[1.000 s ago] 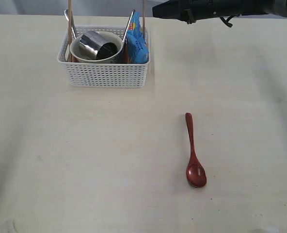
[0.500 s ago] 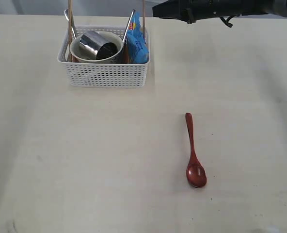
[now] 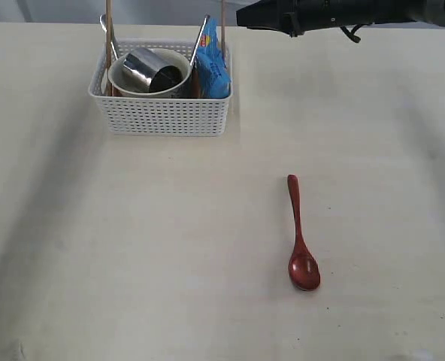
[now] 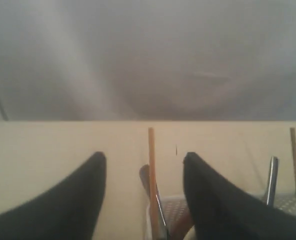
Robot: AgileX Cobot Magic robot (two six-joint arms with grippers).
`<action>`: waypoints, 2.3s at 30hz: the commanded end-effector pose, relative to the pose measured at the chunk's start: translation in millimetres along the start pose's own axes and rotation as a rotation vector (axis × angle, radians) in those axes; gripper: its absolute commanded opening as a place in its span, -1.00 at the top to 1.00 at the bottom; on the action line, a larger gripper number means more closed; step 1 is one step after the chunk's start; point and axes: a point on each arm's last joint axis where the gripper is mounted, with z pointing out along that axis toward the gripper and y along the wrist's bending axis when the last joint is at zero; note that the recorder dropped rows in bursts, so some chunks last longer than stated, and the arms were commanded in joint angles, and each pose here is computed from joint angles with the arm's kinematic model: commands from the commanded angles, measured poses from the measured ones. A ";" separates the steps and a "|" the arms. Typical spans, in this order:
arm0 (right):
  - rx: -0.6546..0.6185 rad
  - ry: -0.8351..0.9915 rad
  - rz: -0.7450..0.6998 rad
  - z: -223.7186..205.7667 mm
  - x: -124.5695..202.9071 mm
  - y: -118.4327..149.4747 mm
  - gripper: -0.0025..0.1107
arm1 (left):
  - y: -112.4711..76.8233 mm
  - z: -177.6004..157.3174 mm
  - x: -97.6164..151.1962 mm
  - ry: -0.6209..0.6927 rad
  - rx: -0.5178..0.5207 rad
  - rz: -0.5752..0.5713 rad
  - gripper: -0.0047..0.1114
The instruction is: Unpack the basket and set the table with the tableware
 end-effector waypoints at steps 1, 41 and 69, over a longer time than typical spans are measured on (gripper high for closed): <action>0.001 -0.011 -0.010 -8.1 -6.1 1.6 -0.01 | -1.5 54.2 -9.2 0.136 0.013 0.015 -0.14; -0.004 -0.039 -0.005 -8.9 -8.5 1.8 -0.01 | 4.7 133.1 0.8 0.052 0.008 -0.064 0.92; -0.046 -0.045 0.007 2.0 -34.2 38.7 -0.01 | -66.3 56.1 -42.4 0.056 0.292 -0.014 0.92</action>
